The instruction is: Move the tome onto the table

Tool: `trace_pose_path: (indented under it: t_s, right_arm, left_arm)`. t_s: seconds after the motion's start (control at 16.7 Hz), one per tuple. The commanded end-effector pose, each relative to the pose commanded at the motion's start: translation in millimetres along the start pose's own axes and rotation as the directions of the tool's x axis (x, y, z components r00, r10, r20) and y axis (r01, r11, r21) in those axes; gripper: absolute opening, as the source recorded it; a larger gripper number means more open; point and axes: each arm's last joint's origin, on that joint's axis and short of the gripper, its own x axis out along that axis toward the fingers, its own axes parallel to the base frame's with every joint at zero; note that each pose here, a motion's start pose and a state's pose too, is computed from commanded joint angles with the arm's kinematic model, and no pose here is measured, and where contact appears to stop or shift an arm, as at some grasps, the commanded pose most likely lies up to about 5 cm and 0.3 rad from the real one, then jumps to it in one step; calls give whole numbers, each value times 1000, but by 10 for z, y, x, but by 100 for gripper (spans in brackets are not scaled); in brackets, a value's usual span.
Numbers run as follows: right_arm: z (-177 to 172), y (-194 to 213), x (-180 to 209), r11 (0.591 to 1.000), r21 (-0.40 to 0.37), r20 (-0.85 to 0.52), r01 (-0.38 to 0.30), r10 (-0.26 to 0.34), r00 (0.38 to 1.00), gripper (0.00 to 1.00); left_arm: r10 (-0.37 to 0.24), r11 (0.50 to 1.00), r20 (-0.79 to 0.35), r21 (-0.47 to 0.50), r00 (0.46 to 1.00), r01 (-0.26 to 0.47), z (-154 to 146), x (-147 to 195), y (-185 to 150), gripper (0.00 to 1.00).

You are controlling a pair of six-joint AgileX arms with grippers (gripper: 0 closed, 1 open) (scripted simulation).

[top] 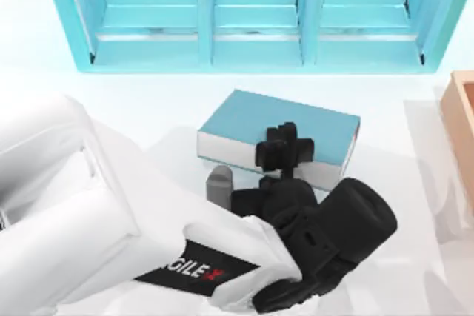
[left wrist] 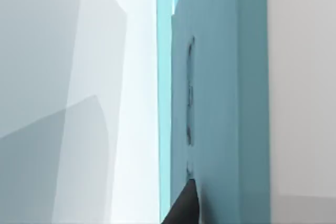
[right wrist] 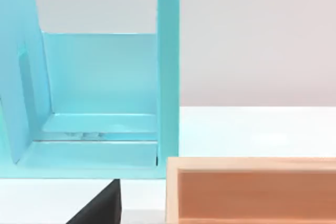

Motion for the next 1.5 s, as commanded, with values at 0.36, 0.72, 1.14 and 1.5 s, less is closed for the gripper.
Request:
trace_pose_path:
  t_s: [0.36, 0.72, 1.14, 1.5]
  right_arm:
    - [0, 0, 0, 1000, 0, 0, 0, 0, 1000, 100]
    - [0, 0, 0, 1000, 0, 0, 0, 0, 1000, 100]
    - [0, 0, 0, 1000, 0, 0, 0, 0, 1000, 100]
    - [0, 0, 0, 1000, 0, 0, 0, 0, 1000, 100]
  left_arm:
    - [0, 1000, 0, 0, 1000, 0, 0, 0, 0, 100]
    - [0, 1000, 0, 0, 1000, 0, 0, 0, 0, 100]
    - [21, 1000, -2, 18, 1000, -21, -51, -155, 160, 100]
    - [59, 997, 18, 47, 998, -60, -39, -643, 463, 100]
